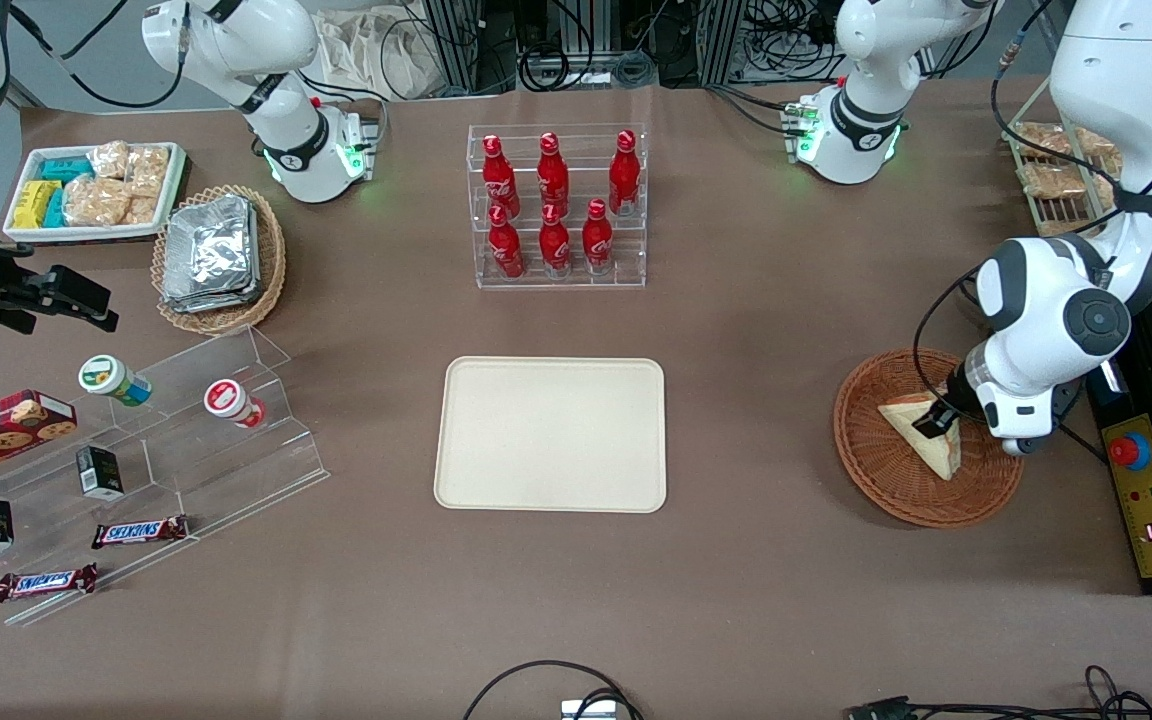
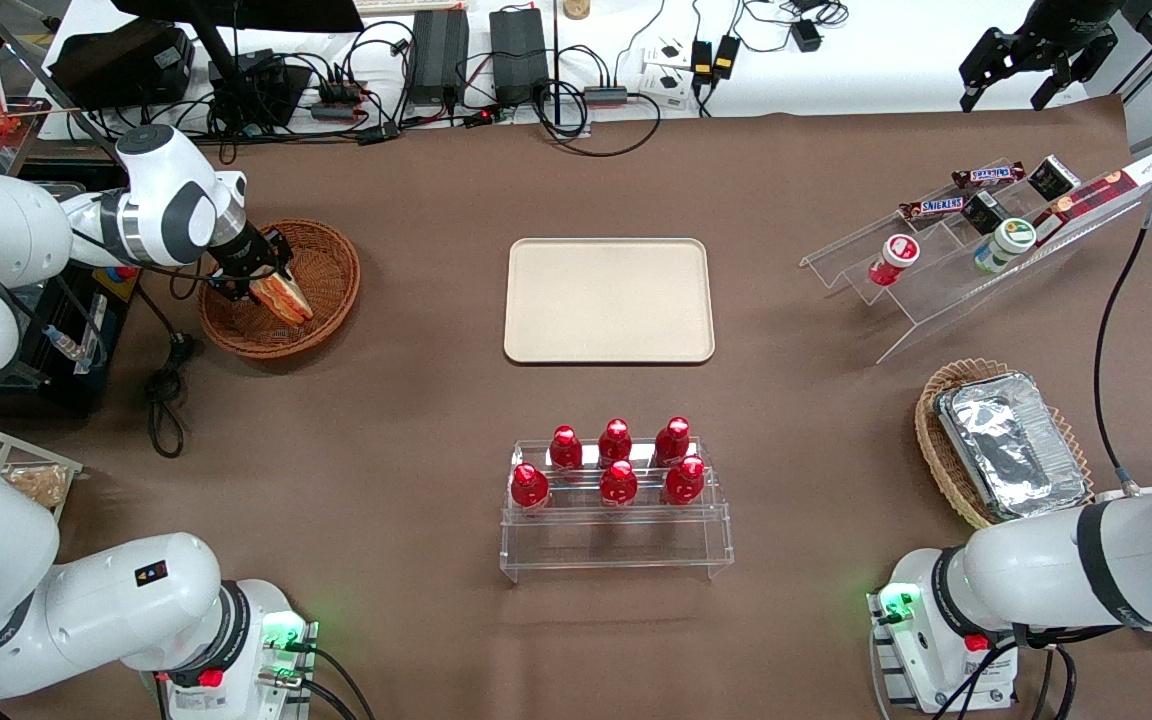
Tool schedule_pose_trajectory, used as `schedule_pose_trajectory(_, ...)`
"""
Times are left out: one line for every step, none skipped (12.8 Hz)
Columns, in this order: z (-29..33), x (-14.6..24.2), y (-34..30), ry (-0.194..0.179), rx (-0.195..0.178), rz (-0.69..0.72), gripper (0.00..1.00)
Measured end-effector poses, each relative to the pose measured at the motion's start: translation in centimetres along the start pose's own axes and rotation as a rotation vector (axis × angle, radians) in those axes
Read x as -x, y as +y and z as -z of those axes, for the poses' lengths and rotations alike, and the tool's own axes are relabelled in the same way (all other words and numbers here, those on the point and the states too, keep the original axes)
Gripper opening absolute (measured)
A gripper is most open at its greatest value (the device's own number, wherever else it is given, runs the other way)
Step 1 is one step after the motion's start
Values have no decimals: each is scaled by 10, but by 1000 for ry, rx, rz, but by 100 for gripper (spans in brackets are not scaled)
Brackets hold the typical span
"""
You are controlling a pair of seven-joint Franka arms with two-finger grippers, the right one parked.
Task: Place sandwich from basket to tray
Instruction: 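Close the left gripper on the sandwich and lift it, then carry the sandwich with the left gripper over the beige tray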
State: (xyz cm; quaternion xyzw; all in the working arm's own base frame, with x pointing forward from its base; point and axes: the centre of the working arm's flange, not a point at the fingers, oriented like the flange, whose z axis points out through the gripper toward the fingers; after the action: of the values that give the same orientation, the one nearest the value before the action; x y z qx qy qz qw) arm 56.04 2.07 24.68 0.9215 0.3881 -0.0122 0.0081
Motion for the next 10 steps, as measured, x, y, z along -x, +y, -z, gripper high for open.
schedule_pose_trajectory(2, 1, 1, 0, -1, -6, 49)
schedule_pose_trajectory(5, 3, 3, -4, -8, -15, 40)
schedule_pose_trajectory(12, 7, 6, -13, -23, -28, 35)
schedule_pose_trajectory(24, 12, 11, -23, -41, -47, 30)
schedule_pose_trajectory(39, 17, 18, -33, -62, -71, 24)
schedule_pose_trajectory(58, 25, 28, -40, -80, -100, 19)
schedule_pose_trajectory(78, 35, 41, -46, -97, -128, 19)
schedule_pose_trajectory(98, 49, 56, -54, -113, -161, 19)
schedule_pose_trajectory(119, 65, 74, -63, -125, -202, 19)
schedule_pose_trajectory(139, 87, 96, -71, -130, -255, 19)
